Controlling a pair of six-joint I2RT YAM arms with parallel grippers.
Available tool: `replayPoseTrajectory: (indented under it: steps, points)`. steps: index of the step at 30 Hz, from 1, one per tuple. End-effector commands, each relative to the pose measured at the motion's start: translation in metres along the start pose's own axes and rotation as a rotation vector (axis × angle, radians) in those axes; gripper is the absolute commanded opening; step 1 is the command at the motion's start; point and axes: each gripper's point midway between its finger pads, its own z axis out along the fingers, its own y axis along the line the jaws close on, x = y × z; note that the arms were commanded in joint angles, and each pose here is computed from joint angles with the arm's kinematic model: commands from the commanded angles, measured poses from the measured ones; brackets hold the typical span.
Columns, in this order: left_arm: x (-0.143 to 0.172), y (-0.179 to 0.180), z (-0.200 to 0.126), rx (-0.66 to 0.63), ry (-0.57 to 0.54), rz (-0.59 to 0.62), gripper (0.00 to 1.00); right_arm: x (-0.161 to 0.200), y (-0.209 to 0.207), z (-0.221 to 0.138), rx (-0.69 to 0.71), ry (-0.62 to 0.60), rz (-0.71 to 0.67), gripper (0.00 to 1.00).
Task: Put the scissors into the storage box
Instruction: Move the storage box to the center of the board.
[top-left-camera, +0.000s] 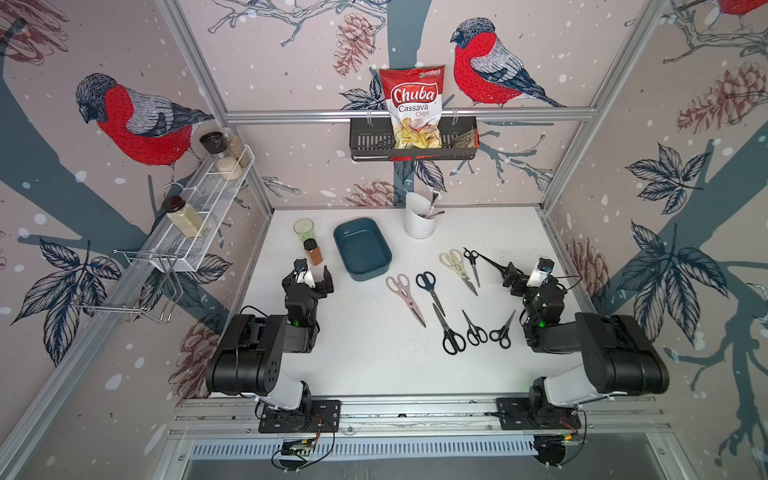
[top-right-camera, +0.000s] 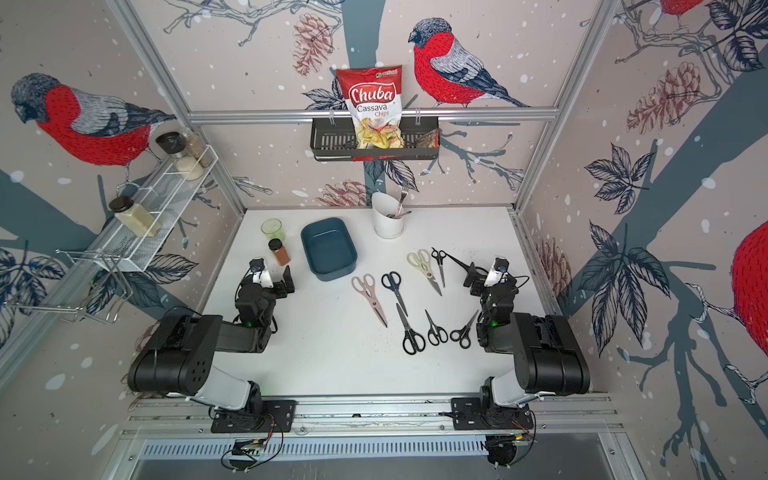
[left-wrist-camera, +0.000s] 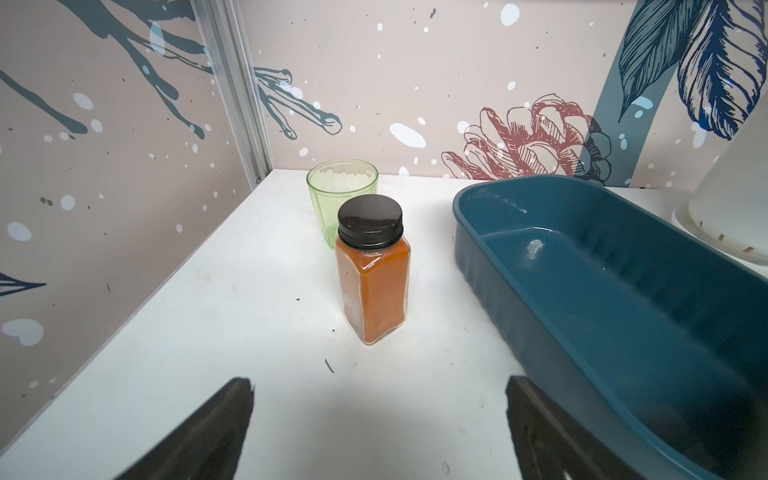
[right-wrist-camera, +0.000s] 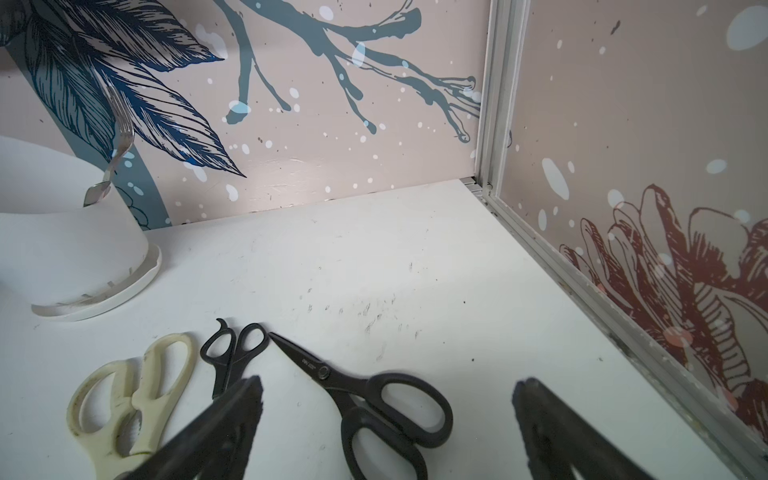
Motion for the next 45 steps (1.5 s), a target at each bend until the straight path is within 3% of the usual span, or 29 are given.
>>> replayPoseTrajectory:
  steps: [1,30,34,39,45]
  points:
    - [-0.008,0.000,0.000,0.001,-0.028,-0.005,0.98,-0.003,0.004,0.000,-0.017,-0.008,0.009,1.00]
    - [-0.008,0.000,0.001,0.005,-0.026,-0.008,0.98,-0.002,0.004,0.000,-0.018,-0.007,0.009,1.00]
    - [-0.025,0.007,0.008,-0.077,-0.019,-0.012,0.97,-0.003,0.003,0.000,-0.018,-0.008,0.010,1.00]
    - [-0.043,-0.002,0.023,-0.121,0.218,-0.075,0.95,-0.003,0.003,0.001,-0.017,-0.007,0.010,1.00]
    - [-0.050,-0.028,0.016,-0.113,0.367,-0.197,0.95,-0.003,0.004,0.001,-0.018,-0.007,0.009,1.00]
